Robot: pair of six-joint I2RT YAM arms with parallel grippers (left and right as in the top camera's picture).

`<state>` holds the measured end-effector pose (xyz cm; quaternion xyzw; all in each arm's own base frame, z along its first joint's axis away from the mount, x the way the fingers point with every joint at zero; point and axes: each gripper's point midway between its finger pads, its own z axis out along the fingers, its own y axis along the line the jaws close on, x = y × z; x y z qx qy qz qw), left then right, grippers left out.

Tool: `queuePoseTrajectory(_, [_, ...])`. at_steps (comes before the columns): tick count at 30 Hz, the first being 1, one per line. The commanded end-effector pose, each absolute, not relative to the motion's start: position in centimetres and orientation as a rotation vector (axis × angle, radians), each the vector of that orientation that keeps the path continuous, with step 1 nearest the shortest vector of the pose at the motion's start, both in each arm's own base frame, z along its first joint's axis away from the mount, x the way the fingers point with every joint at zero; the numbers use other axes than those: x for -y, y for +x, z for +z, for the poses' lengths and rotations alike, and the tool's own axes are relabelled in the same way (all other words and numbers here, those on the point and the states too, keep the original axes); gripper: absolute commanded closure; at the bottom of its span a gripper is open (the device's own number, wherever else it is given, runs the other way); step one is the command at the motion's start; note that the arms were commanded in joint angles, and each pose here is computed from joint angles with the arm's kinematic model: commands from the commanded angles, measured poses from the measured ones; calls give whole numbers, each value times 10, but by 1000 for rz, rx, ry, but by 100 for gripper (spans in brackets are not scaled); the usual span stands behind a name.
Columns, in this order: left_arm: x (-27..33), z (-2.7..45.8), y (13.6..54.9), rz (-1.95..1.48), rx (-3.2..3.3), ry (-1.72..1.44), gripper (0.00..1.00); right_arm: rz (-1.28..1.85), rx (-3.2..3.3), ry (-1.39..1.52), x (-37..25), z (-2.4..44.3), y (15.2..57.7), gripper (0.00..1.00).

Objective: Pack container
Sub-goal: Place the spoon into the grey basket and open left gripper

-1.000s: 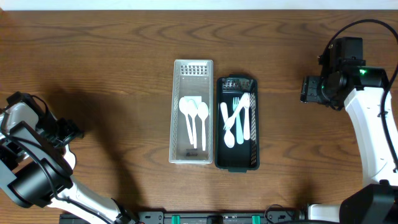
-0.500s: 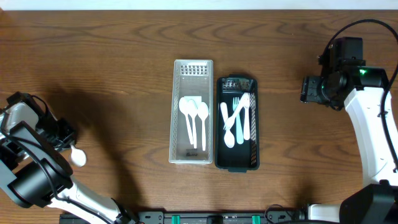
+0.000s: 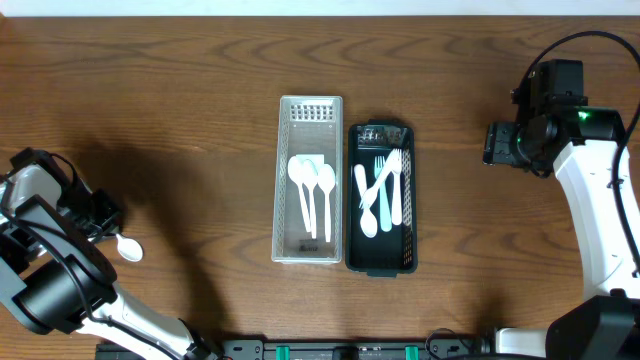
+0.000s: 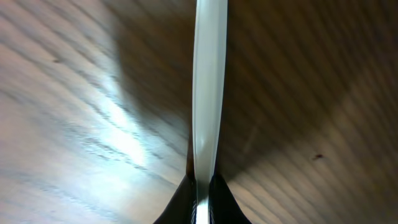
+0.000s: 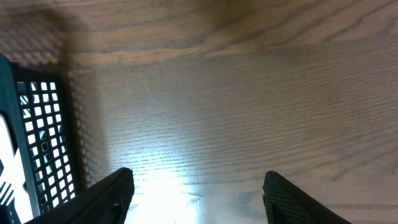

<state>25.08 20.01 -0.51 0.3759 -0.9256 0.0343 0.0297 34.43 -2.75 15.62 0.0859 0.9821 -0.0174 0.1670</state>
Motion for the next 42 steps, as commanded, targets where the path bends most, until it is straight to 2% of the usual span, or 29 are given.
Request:
queuePoseTrajectory(1, [-181, -4, 259, 271, 2833, 1184, 94, -55, -2802, 235, 30, 155, 343, 30])
queuePoseTrajectory(6, [-161, 36, 283, 302, 2944, 1089, 94, -55, -2801, 235, 30, 155, 344, 30])
queuePoseTrajectory(10, [-126, 95, 310, 267, 3152, 900, 94, -55, -2800, 235, 30, 155, 344, 30])
queuePoseTrajectory(15, [-41, 180, 331, 283, 3470, 460, 94, -55, -2796, 235, 30, 155, 345, 30])
queuePoseTrajectory(20, [44, 222, 324, 277, 3626, -23, 94, -55, -2791, 235, 30, 155, 346, 30])
queuePoseTrajectory(26, [129, 208, 306, 344, 3537, -470, 94, -55, -2790, 235, 30, 156, 346, 30])
queuePoseTrajectory(33, [172, 140, 308, 293, 3347, -544, 94, -55, -2790, 235, 30, 156, 346, 30])
queuePoseTrajectory(39, [177, 89, 312, 216, 3226, -531, 94, -55, -2791, 235, 30, 155, 346, 30])
queuePoseTrajectory(40, [177, 86, 312, 211, 3217, -529, 92, -55, -2791, 235, 30, 156, 346, 30])
queuePoseTrajectory(41, [177, 84, 311, 208, 3213, -528, 85, -55, -2791, 235, 30, 156, 346, 30])
queuePoseTrajectory(42, [177, 84, 311, 208, 3213, -528, 73, -55, -2791, 235, 30, 156, 346, 30])
